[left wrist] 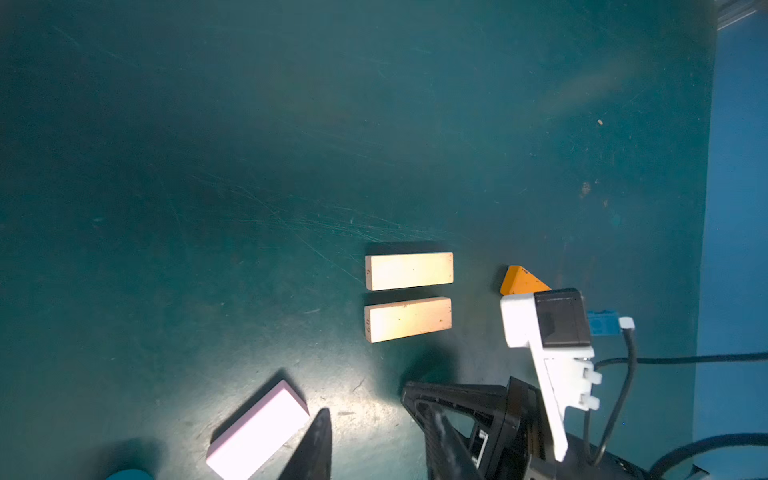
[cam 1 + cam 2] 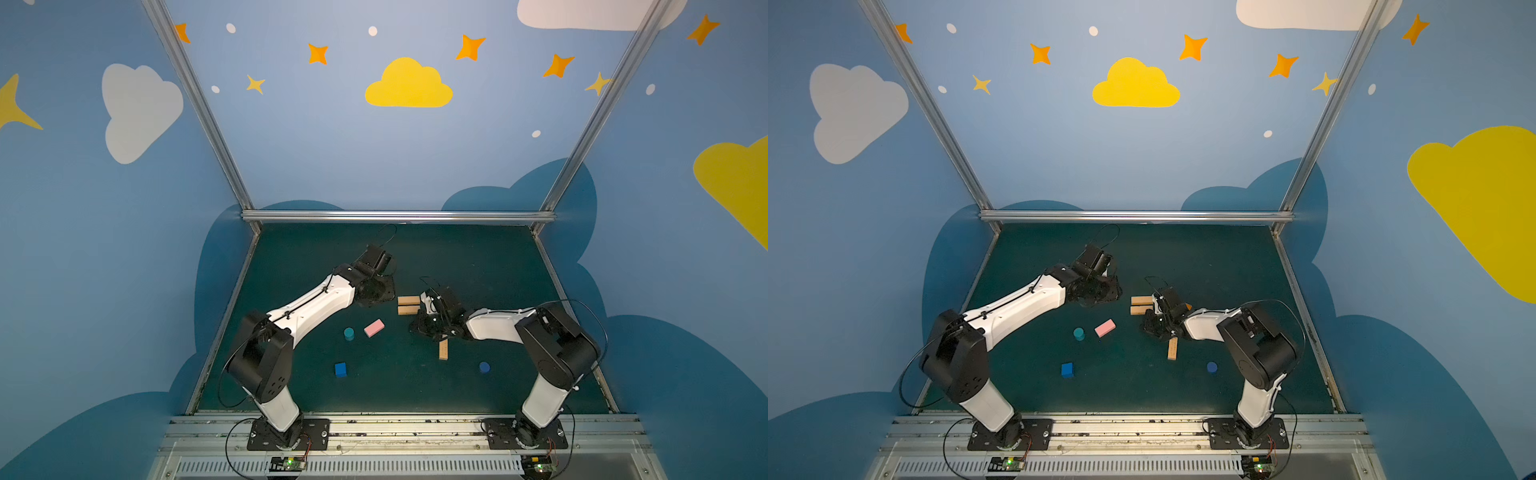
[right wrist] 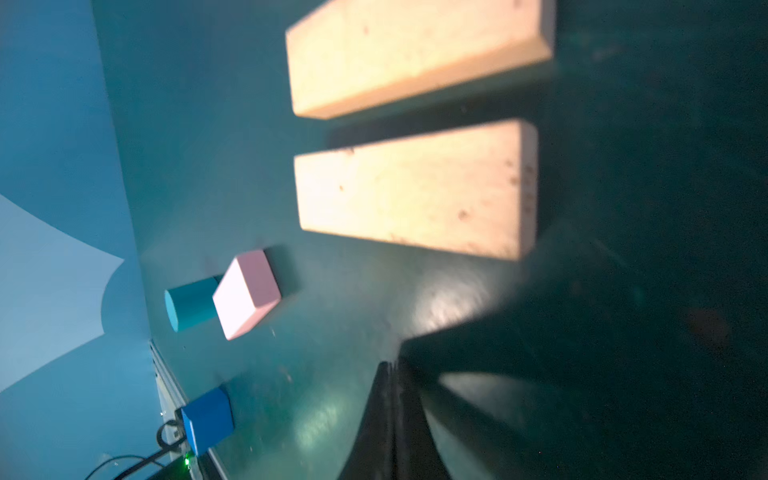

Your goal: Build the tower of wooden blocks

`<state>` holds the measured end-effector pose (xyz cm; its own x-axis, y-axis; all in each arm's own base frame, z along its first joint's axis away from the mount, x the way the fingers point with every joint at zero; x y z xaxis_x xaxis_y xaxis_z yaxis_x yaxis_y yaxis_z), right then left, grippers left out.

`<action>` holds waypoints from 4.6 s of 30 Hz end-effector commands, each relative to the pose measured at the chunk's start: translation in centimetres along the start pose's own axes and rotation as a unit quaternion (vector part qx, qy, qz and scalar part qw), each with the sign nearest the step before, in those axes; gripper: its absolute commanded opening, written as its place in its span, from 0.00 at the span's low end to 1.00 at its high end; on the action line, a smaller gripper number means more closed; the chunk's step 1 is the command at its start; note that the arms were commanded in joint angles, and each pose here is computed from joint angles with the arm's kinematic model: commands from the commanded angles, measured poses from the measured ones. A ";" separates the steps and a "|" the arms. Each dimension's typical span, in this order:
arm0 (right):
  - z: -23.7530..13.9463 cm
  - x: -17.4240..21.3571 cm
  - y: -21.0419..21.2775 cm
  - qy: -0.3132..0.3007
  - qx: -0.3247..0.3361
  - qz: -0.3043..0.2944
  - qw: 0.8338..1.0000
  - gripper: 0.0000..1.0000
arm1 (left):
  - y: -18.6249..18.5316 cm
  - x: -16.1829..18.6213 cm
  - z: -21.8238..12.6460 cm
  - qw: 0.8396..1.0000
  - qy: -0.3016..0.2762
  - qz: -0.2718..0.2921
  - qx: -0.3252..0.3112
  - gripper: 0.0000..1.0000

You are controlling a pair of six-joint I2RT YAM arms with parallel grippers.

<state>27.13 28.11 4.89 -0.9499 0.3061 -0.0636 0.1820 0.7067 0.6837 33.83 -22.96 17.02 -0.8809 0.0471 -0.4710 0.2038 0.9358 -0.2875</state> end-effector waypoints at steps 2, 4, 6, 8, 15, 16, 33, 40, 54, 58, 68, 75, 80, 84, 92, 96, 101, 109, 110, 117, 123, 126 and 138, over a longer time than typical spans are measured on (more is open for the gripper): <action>1.1 -0.3 -1.6 -0.028 0.030 0.023 0.999 0.00 | 0.7 -0.3 -0.9 1.000 -0.016 -0.008 -0.008 0.38; 1.2 -0.6 -1.7 -0.033 0.038 0.026 0.998 0.00 | 0.9 -0.1 -0.8 1.000 -0.014 -0.009 -0.009 0.38; 1.2 -0.8 -1.8 -0.040 0.046 0.027 0.998 0.00 | 1.0 -0.2 -0.8 1.000 -0.014 -0.010 -0.009 0.38; 1.0 -1.1 -1.9 -0.049 0.053 0.026 0.997 0.00 | 1.0 -0.2 -0.7 1.000 -0.014 -0.010 -0.009 0.38; 0.8 -1.7 -2.3 -0.063 0.070 0.029 0.995 0.00 | 1.1 -0.3 -0.6 1.000 -0.013 -0.010 -0.007 0.38; 0.8 -1.8 -2.4 -0.064 0.071 0.031 0.995 0.00 | 1.1 -0.3 -0.6 1.000 -0.013 -0.010 -0.007 0.38; 1.1 -3.4 -2.1 -0.073 0.068 0.039 0.994 0.00 | 1.2 -0.1 -0.3 1.000 -0.010 -0.013 -0.005 0.38; 1.5 -3.1 -2.0 -0.065 0.062 0.045 0.995 0.00 | 1.2 -0.1 -0.3 1.000 -0.011 -0.014 -0.005 0.38; 2.3 -1.2 -1.3 -0.042 0.057 0.047 0.996 0.00 | 1.2 0.1 -0.3 1.000 -0.009 -0.015 -0.001 0.38; 2.6 -1.2 -1.2 -0.042 0.060 0.046 0.996 0.00 | 1.3 0.3 -0.3 1.000 -0.009 -0.015 -0.002 0.38; 2.8 -1.8 -0.9 -0.055 0.062 0.052 0.995 0.00 | 1.3 0.3 -0.4 1.000 -0.010 -0.016 -0.002 0.38; 2.8 -2.1 -1.2 -0.059 0.066 0.053 0.995 0.00 | 1.5 0.3 -0.4 1.000 -0.011 -0.017 -0.004 0.38; 2.7 -2.4 -1.5 -0.064 0.070 0.055 0.994 0.00 | 1.5 0.4 -0.4 1.000 -0.011 -0.017 -0.004 0.38; 2.6 -2.7 -1.3 -0.068 0.066 0.056 0.994 0.00 | 1.5 0.4 -0.4 1.000 -0.011 -0.017 -0.004 0.38; 2.6 -3.1 -1.4 -0.072 0.066 0.057 0.994 0.00 | 1.6 0.3 -0.4 1.000 -0.012 -0.018 -0.004 0.38; 2.5 -3.4 -1.4 -0.076 0.066 0.058 0.993 0.00 | 1.5 0.3 -0.4 1.000 -0.012 -0.018 -0.004 0.38; 2.4 -3.7 -1.2 -0.079 0.064 0.056 0.993 0.00 | 1.5 0.2 -0.4 1.000 -0.012 -0.016 -0.002 0.38; 2.5 -4.0 -1.0 -0.080 0.061 0.056 0.993 0.00 | 1.5 0.2 -0.3 1.000 -0.012 -0.018 -0.002 0.38; 2.4 -4.0 -1.0 -0.080 0.061 0.056 0.993 0.00 | 1.5 0.2 -0.3 1.000 -0.012 -0.018 -0.002 0.38; 2.3 -3.6 -0.8 -0.069 0.055 0.054 0.995 0.00 | 1.5 0.3 -0.4 1.000 -0.012 -0.019 0.000 0.38; 0.7 -2.6 -0.3 -0.054 0.045 0.040 0.997 0.00 | 1.4 0.2 -0.4 1.000 -0.013 -0.018 0.002 0.38; -0.7 -2.0 -0.1 -0.052 0.043 0.027 0.997 0.00 | 1.4 0.2 -0.3 1.000 -0.012 -0.018 0.003 0.38; -5.8 -3.0 0.2 -0.081 0.037 0.015 0.996 0.00 | 1.3 0.4 0.5 1.000 0.000 -0.021 0.007 0.38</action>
<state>29.08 25.01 10.15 -0.8870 0.4282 -0.1727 0.2131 0.7115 0.6695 33.81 -22.00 16.01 -0.8868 0.0172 -0.4619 0.1793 0.9338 -0.3097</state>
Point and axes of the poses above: each gripper's point midway between its finger pads, its own z axis out along the fingers, its own y axis along the line the jaws close on, x = y × z, the point moved 4 cm from there along -z, back along the fingers, and after that the axes turned 14 degrees about z, right-handed, at the moved point
